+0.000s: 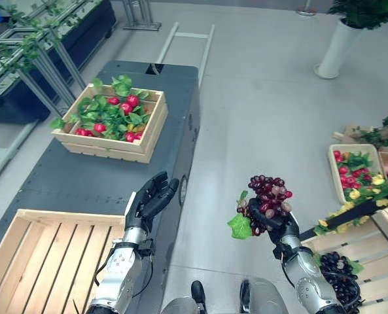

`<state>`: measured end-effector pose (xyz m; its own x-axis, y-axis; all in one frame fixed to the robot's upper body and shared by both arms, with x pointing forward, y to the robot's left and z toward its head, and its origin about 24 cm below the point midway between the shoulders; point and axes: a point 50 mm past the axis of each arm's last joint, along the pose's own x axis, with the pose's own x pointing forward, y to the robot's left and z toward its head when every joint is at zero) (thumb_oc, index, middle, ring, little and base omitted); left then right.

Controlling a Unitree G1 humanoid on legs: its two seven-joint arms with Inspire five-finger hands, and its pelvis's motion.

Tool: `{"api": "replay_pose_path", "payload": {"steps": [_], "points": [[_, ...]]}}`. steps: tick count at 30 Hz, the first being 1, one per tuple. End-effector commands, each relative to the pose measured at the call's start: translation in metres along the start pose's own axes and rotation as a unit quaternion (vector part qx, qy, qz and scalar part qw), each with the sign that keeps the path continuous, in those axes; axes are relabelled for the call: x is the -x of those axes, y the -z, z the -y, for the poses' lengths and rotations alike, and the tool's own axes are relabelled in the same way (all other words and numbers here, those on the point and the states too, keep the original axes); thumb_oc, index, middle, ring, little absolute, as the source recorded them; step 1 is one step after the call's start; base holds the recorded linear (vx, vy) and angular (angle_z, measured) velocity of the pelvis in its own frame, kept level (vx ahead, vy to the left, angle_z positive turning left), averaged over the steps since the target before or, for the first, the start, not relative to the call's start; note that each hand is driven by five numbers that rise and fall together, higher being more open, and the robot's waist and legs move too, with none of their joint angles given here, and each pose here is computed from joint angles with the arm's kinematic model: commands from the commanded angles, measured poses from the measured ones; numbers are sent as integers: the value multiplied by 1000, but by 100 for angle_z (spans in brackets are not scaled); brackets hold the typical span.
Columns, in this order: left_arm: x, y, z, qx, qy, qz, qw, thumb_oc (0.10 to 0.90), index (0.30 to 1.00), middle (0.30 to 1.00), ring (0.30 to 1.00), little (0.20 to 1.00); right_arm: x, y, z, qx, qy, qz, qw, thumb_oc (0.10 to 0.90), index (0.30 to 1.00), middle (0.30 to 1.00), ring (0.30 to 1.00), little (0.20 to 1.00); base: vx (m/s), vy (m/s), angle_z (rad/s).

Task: Pick up the fruits from the basket on one side to the basket on the other side

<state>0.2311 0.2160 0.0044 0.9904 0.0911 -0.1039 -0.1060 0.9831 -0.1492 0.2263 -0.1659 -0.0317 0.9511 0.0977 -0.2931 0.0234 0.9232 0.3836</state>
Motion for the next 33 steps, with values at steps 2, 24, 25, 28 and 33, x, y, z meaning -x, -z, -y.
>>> {"api": "replay_pose_path", "payload": {"steps": [2, 24, 25, 28, 33], "points": [[-13, -13, 6, 106, -2, 29, 994, 800, 900, 900, 900, 900, -14, -19, -39, 11, -88, 67, 994, 400, 300, 300, 300, 300, -153, -257, -73], [-2, 4, 20, 73, -19, 16, 997, 800, 900, 900, 900, 900, 4, 19, 2, 40, -11, -49, 998, 400, 300, 300, 300, 300, -63, 23, -54], [-1, 4, 15, 66, -29, 15, 997, 800, 900, 900, 900, 900, 5, 23, 6, 35, -1, -57, 998, 400, 300, 300, 300, 300, 9, 152, -10], [3, 10, 11, 55, -28, -2, 998, 800, 900, 900, 900, 900, 7, 22, 11, 11, 24, -46, 999, 400, 300, 300, 300, 300, -9, 144, -23], [4, 3, 1, 59, -65, 13, 996, 800, 900, 900, 900, 900, 3, 21, 1, -5, 19, -38, 999, 400, 300, 300, 300, 300, -70, 77, -61]]}}
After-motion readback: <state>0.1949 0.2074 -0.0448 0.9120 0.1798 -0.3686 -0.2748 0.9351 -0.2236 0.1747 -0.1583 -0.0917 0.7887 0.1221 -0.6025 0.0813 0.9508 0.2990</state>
